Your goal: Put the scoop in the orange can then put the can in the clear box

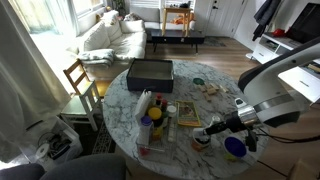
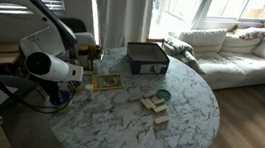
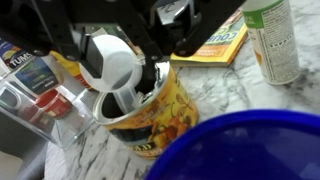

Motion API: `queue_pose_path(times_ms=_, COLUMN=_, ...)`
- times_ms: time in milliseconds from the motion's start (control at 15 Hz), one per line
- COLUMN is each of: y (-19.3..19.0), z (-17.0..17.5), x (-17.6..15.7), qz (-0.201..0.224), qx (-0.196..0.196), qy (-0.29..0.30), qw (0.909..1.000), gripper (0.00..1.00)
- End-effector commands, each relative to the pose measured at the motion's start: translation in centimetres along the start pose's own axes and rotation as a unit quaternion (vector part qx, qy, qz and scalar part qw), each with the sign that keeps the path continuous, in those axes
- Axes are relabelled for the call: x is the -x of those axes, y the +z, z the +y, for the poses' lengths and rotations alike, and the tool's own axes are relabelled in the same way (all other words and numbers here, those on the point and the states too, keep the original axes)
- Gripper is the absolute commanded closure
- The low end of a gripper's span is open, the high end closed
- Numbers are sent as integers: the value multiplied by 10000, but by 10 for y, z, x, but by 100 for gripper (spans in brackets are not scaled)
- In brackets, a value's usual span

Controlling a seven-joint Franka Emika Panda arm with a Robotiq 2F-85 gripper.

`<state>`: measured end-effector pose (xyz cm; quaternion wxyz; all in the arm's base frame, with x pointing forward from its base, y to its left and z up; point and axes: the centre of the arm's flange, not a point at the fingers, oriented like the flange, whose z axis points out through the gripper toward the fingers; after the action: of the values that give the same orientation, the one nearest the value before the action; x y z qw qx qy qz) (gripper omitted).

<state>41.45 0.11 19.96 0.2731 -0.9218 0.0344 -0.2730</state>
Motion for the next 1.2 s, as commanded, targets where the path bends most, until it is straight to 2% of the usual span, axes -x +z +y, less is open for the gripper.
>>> queue_pose_path(times_ms=0, y=-11, z=4, x=-2, qz=93, qx=-39, qy=-63, qw=9999, gripper=19)
queue_pose_path(times_ms=133, y=-17, z=1, x=-7, qz=164, qx=-87, qy=-63, qw=9998, gripper=4)
queue_pose_path(times_ms=200, y=-22, z=-1, x=-11, qz=210, qx=-112, qy=-69, qw=9997, gripper=1)
queue_pose_path(times_ms=667, y=-30, z=1, x=-21, qz=108, qx=65, qy=-216, qw=9997, gripper=0)
queue_pose_path(times_ms=1133, y=-58, z=-3, x=-38, qz=-428, qx=954, qy=337, qw=9939, gripper=0)
